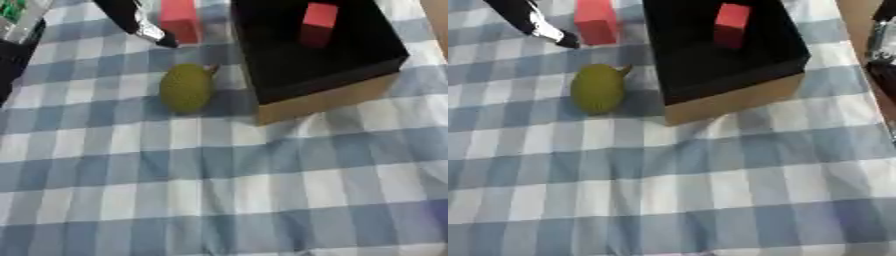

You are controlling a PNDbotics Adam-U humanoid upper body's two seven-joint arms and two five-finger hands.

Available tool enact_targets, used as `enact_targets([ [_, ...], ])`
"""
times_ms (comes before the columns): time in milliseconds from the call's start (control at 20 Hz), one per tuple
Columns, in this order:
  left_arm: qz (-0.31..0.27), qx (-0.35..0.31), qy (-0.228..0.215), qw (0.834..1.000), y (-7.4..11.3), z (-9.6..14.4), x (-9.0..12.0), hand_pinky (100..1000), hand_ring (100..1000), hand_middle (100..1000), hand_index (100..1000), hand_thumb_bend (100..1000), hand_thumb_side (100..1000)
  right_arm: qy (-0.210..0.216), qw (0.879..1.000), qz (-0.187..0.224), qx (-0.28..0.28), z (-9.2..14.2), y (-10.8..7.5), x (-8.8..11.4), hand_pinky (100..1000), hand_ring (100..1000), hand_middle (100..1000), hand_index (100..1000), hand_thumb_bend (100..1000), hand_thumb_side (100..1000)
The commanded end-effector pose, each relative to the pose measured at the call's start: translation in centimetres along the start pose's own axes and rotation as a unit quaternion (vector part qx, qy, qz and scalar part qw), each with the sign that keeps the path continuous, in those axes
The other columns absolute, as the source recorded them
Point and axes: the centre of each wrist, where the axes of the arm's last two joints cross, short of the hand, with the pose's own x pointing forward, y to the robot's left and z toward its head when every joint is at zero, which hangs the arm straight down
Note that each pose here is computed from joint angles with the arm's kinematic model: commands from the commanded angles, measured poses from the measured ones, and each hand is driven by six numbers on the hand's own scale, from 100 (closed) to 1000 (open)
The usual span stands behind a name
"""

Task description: Pick up objects on the table and place them in the box.

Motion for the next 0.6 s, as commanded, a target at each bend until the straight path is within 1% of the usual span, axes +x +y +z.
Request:
enact_targets([
  [50,0.003,-0.03,0.002,1.0,0.4,0.3,-0.6,902,861,766,883,690,466,-0.015,1.0,0.006,0.001,-0.7,-0.5,0.3,887,988,465,859,100,470],
  [100,0.004,-0.041,-0.002,0.999,0.3,0.1,-0.6,903,862,766,883,698,441,-0.015,1.0,0.005,0.001,-0.7,-0.5,0.3,887,989,465,859,100,470],
  [300,-0.007,-0.072,-0.009,0.997,0.3,-0.3,-0.6,905,863,764,881,716,407,-0.012,1.0,0.004,0.001,-0.7,-0.4,0.3,887,992,464,859,100,470],
  [600,0.002,-0.103,-0.034,0.994,-0.1,-1.7,0.0,910,864,767,885,663,398,-0.009,1.0,-0.001,0.0,-0.7,-0.3,0.4,887,996,463,858,100,470],
])
